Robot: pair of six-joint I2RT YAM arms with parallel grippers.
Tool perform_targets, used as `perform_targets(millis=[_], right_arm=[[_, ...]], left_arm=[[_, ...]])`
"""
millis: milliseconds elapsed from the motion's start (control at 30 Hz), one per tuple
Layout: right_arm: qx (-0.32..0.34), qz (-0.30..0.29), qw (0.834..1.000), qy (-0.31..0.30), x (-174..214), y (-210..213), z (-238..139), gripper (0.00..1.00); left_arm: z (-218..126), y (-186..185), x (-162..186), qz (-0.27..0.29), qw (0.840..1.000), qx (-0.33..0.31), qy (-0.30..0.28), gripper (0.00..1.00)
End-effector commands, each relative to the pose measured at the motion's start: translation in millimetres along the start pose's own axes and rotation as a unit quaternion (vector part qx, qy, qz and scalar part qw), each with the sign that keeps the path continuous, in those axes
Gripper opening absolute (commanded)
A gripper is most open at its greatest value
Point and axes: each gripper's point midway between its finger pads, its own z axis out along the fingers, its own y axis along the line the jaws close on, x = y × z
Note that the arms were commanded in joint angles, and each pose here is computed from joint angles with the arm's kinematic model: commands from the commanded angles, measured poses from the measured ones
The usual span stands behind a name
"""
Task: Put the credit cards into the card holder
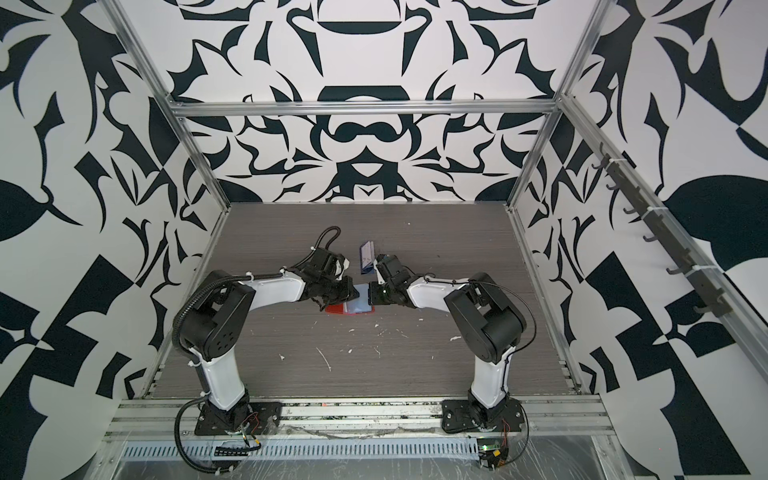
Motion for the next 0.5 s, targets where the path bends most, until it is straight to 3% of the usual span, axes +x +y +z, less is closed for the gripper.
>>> perform_targets(millis=[0, 100, 233, 333, 467], right_arm=[[0.025, -0.002, 1.000, -0.006, 2, -5, -13, 0.00], [0.052, -0.008, 0.998, -0.028, -5, -11, -27, 0.00], [0.079, -0.016, 0.995, -0.061, -15, -16, -50, 0.14], [0.072, -0.027, 0.995, -0.071, -19, -11, -62, 0.21], [0.034, -0.040, 0.997, -0.064, -19, 4, -63, 0.22]], left_arm=[[0, 4, 8, -0.001, 1.000, -0.013, 0.012, 0.01], [-5, 2, 7, 0.003, 1.000, -0.014, 0.006, 0.00], [-14, -3, 3, 0.010, 1.000, -0.014, -0.008, 0.00], [-21, -7, 0, 0.016, 1.000, -0.010, -0.020, 0.00], [-27, -11, -2, 0.021, 0.999, -0.004, -0.032, 0.00]])
